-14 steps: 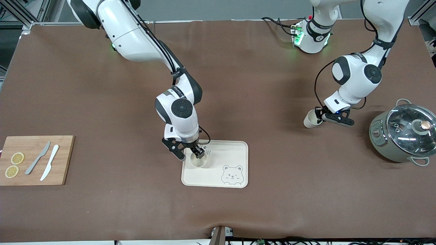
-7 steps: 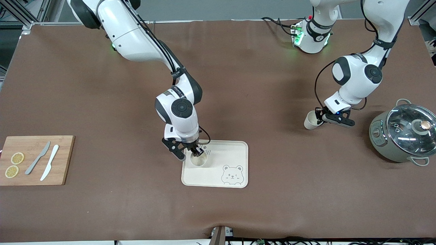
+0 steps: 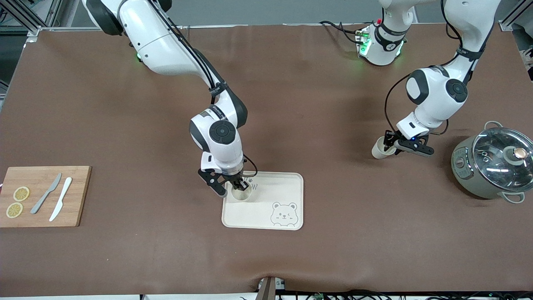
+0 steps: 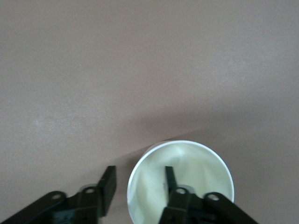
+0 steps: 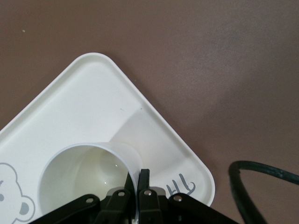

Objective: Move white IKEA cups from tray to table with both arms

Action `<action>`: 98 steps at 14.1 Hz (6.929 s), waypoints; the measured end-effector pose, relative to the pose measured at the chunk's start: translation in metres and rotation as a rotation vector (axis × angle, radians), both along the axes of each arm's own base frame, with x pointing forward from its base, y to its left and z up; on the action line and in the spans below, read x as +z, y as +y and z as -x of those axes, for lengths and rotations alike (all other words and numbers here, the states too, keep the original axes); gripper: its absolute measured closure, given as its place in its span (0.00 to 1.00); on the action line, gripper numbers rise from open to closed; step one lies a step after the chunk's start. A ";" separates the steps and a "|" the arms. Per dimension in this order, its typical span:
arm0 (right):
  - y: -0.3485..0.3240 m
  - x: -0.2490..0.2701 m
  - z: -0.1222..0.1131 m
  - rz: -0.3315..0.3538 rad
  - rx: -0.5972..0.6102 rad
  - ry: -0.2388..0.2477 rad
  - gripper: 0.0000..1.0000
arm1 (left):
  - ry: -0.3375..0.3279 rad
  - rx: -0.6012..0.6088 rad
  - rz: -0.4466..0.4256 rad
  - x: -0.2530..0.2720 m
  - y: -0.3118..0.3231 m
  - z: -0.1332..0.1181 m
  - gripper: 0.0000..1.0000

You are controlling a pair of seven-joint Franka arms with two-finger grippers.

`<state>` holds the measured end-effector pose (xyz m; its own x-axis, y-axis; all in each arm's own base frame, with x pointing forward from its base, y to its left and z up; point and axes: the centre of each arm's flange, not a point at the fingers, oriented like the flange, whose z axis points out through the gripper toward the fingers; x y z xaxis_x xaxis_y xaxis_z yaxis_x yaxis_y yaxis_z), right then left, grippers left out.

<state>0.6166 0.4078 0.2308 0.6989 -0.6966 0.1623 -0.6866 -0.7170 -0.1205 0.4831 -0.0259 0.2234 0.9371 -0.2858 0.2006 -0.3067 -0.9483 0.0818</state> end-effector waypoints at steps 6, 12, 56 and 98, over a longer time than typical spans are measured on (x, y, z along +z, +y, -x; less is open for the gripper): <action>0.000 0.005 -0.003 0.009 0.003 -0.005 0.96 | -0.009 0.001 0.001 0.003 0.000 -0.003 0.29; 0.001 0.054 -0.013 0.056 -0.013 0.031 0.96 | -0.019 -0.006 0.002 0.023 -0.001 -0.010 0.19; -0.430 0.085 0.075 0.047 0.685 0.026 0.96 | 0.092 0.242 -0.078 0.322 -0.087 -0.124 0.00; -0.404 0.159 0.082 -0.019 0.705 0.127 0.00 | 0.188 0.117 -0.134 0.321 -0.056 -0.117 0.00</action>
